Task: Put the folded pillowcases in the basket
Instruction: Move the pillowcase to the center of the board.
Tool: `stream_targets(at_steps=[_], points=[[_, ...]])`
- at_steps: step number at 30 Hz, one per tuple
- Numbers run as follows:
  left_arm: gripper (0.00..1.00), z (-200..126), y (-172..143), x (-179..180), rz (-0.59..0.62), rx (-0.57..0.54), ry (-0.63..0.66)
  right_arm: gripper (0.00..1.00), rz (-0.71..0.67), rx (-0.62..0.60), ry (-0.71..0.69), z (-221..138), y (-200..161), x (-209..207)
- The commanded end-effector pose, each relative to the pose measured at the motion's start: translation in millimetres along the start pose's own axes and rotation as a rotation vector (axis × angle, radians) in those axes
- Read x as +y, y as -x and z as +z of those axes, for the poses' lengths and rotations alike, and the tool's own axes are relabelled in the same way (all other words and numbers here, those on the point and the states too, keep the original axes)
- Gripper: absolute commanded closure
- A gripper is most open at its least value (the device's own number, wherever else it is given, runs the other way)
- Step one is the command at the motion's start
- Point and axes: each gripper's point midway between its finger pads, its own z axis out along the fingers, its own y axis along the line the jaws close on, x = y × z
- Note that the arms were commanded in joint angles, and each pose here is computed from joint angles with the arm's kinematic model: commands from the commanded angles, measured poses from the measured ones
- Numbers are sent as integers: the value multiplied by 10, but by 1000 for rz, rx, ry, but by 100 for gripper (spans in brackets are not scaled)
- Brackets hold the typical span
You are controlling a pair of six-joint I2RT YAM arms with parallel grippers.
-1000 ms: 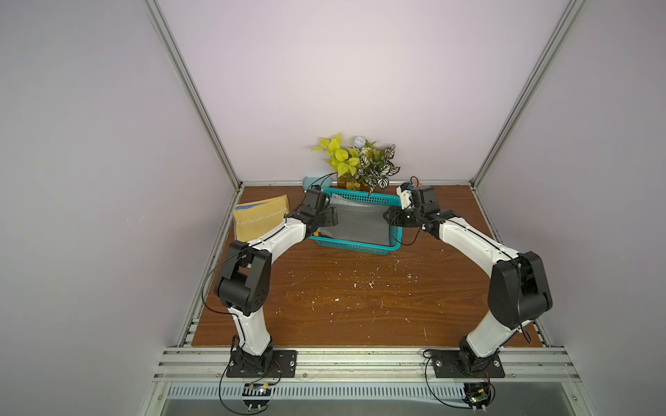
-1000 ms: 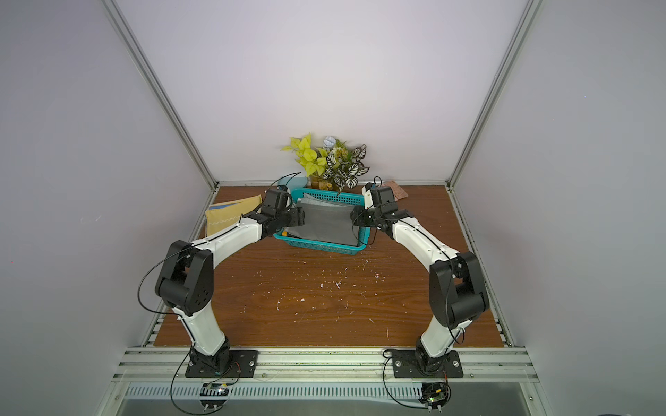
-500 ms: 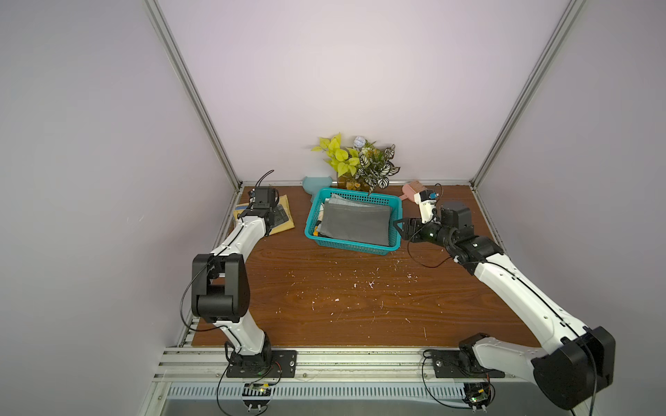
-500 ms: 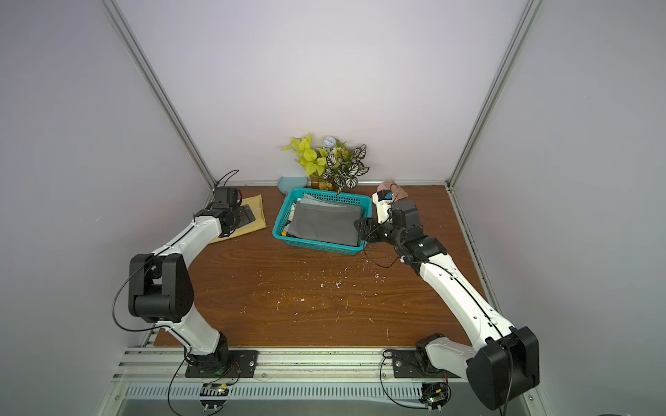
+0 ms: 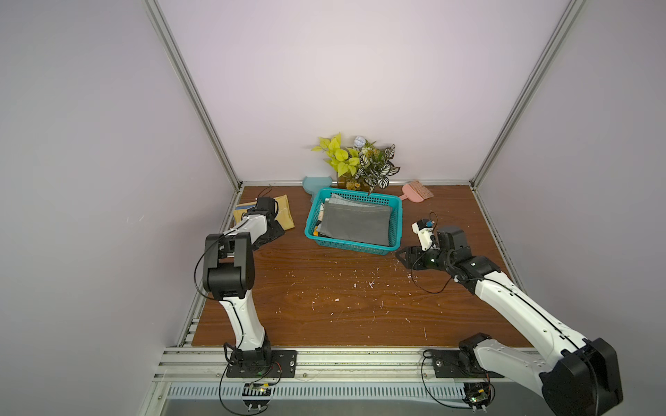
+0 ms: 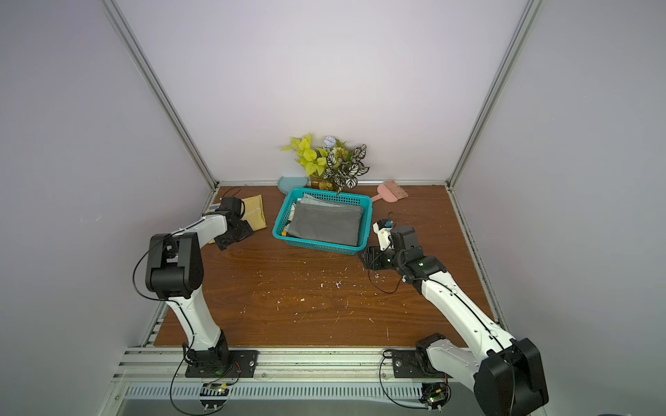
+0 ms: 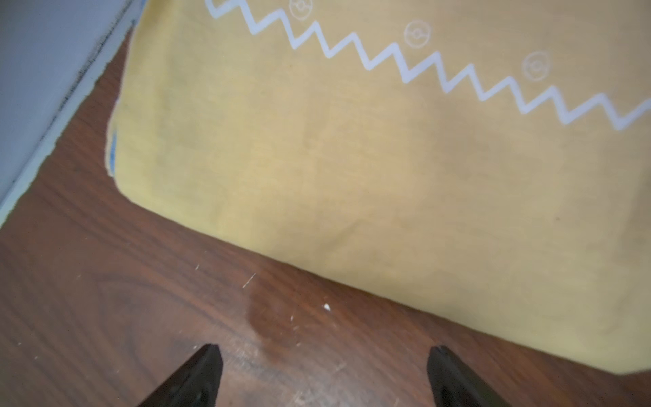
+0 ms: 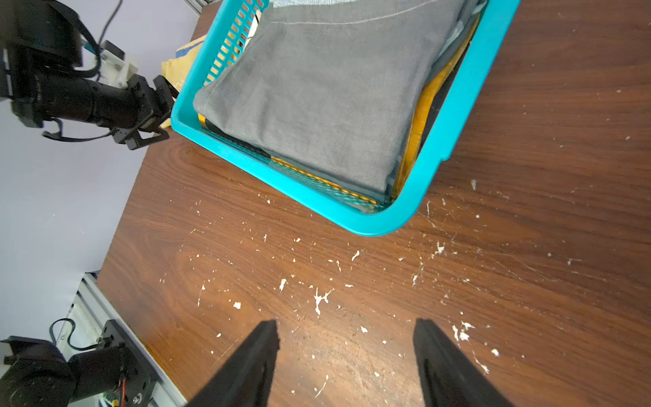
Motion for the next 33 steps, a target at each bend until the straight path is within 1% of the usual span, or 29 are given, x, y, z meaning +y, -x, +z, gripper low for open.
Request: stream_targets(at_steps=[1, 4, 6, 8, 10, 13, 16, 17, 18, 19, 20, 21, 22, 23, 28, 31, 33], points=[[9, 9, 148, -52, -50, 4, -36, 32, -42, -41, 7, -58, 125, 60], [9, 59, 199, -109, -92, 8, -76, 32, -40, -37, 2, -31, 117, 41], [10, 80, 215, -162, -131, 12, -132, 31, -38, -36, 2, -18, 115, 34], [11, 44, 235, -232, -163, 11, -196, 32, -40, -32, -2, -5, 107, 25], [11, -13, 286, -281, -183, -18, -238, 31, -42, -26, -11, 10, 92, 1], [12, -5, 306, -241, -217, -33, -243, 31, -44, -16, -13, 40, 75, -12], [15, 150, 245, -189, -241, 11, -234, 31, -41, -7, -4, 71, 58, -7], [20, 199, 220, -170, -244, 22, -228, 31, -40, -4, -1, 80, 50, -6], [32, 230, 204, -162, -243, 26, -223, 31, -36, -2, 1, 83, 52, -5], [49, 244, 191, -155, -241, 28, -220, 31, -36, 3, 4, 87, 44, 3], [68, 255, 181, -141, -242, 26, -214, 31, -36, 5, 5, 88, 39, 4], [82, 261, 174, -123, -242, 25, -209, 31, -36, 4, 6, 81, 44, 8], [93, 260, 168, -109, -240, 26, -203, 31, -38, 2, 4, 73, 55, 8], [99, 257, 165, -88, -241, 26, -195, 31, -41, 0, 2, 61, 67, 9], [100, 199, 137, -19, -229, 23, -180, 30, -49, -4, 1, 15, 96, 33], [99, 74, 22, 23, -221, 27, -204, 30, -52, -16, 11, -36, 128, 70], [99, -19, -129, 84, -217, 35, -221, 30, -55, -24, 12, -63, 144, 81]])
